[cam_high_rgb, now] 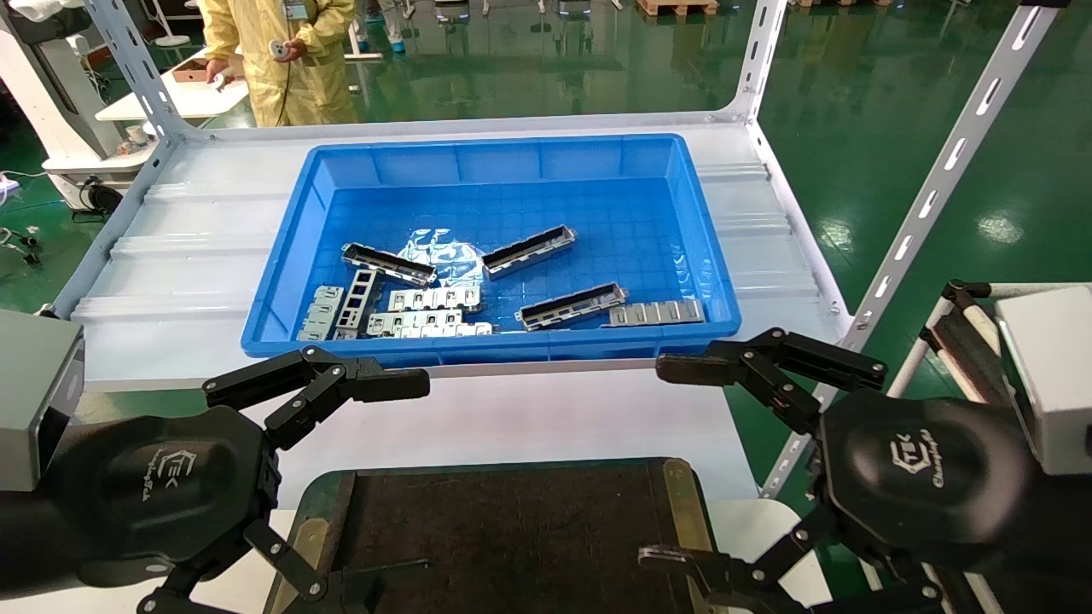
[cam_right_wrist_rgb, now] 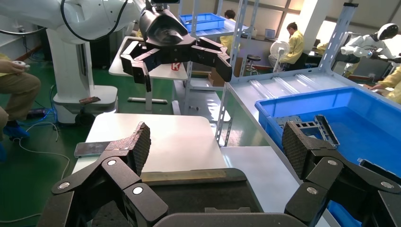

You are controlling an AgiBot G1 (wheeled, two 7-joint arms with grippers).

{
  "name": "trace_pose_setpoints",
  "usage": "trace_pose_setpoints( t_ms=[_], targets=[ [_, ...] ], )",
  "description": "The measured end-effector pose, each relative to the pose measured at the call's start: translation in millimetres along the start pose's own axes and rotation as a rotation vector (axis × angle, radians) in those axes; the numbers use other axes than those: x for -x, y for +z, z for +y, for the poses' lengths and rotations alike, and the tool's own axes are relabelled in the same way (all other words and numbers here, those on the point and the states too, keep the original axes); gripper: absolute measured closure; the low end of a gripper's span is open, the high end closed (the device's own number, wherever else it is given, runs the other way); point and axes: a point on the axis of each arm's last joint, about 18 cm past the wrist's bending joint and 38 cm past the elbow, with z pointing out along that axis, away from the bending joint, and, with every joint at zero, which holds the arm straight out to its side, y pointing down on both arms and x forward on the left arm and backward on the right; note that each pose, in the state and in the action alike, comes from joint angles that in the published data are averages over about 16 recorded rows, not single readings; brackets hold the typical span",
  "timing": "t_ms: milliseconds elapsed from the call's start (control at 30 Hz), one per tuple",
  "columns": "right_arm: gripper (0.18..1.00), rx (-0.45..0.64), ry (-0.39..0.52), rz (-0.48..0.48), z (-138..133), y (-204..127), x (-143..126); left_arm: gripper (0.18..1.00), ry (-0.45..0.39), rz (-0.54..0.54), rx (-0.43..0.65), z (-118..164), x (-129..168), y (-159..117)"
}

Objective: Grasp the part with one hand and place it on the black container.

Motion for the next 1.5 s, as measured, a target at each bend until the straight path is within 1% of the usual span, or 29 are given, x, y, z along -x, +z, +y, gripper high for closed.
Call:
trace_pose_setpoints(
  t_ms=[1100,1333,1500],
  targets=[
    [0.178,0.000,0.000,0.000,0.0,0.0,0.0,0.184,0.003,-0.009,0.008,1.0,2.6,0.8],
    [0.178,0.000,0.000,0.000,0.0,0.0,0.0,0.184,0.010,-0.022,0.021,3.3,8.2,5.3],
    [0.178,0.000,0.000,0.000,0.0,0.0,0.0,0.184,0.017,-0.045,0.036,6.4,17.5,12.0]
  ],
)
